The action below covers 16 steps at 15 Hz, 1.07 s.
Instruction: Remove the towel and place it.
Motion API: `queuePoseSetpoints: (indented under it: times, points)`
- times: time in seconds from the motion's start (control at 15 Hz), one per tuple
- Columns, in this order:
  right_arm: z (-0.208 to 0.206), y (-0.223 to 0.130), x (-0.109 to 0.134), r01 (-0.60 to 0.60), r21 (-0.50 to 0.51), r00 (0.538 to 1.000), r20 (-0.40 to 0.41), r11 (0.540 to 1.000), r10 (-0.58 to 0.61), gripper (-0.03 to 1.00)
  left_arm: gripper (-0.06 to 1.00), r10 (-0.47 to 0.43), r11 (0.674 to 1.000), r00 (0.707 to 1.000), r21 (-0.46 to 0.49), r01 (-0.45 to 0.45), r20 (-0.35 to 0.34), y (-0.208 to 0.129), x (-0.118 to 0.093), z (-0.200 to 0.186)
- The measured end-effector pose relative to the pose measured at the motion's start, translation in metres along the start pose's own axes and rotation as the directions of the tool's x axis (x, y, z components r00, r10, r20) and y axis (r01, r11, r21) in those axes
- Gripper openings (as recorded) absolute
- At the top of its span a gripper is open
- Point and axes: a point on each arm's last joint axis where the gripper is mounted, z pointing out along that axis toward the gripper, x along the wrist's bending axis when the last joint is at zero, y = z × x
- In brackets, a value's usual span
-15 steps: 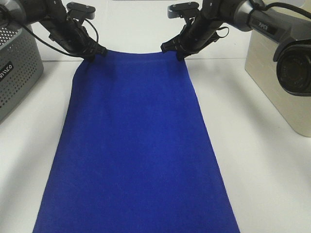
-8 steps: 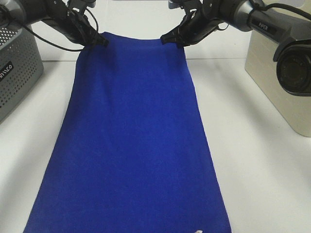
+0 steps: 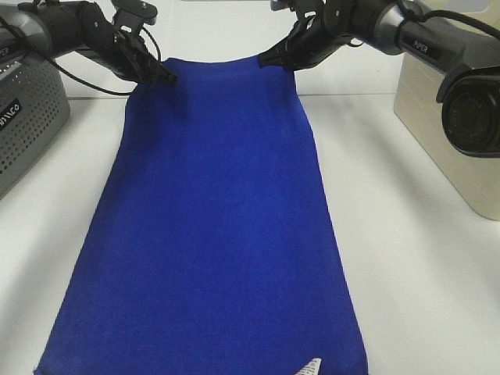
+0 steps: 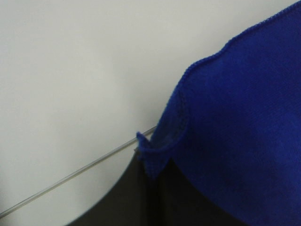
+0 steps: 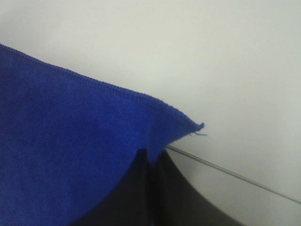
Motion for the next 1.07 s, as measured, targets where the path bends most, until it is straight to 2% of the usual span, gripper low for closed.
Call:
queuePoseSetpoints:
  times: [0.13,0.4,0.73,1.07]
  points:
    - [0.008,-0.007,0.0,0.002,0.007,1.0,0.003,1.0,-0.002,0.02,0.0,0.004,1.0,1.0,-0.006,-0.004,-0.007,-0.006,-0.001,0.007]
    - [0.01,-0.005,-0.001,0.002,-0.042,1.0,0.012,0.999,-0.001,0.02,0.0,0.009,1.0,1.0,-0.026,-0.01,-0.021,-0.013,-0.001,0.016]
    - [0.028,-0.024,-0.001,-0.001,-0.007,1.0,0.011,1.0,0.001,0.02,0.0,0.009,0.999,1.0,-0.04,-0.01,-0.029,-0.018,-0.002,0.022]
    - [0.03,-0.024,-0.001,-0.001,-0.016,1.0,0.013,1.0,0.001,0.02,0.01,0.009,0.999,1.0,-0.031,-0.01,-0.029,-0.029,-0.004,0.032]
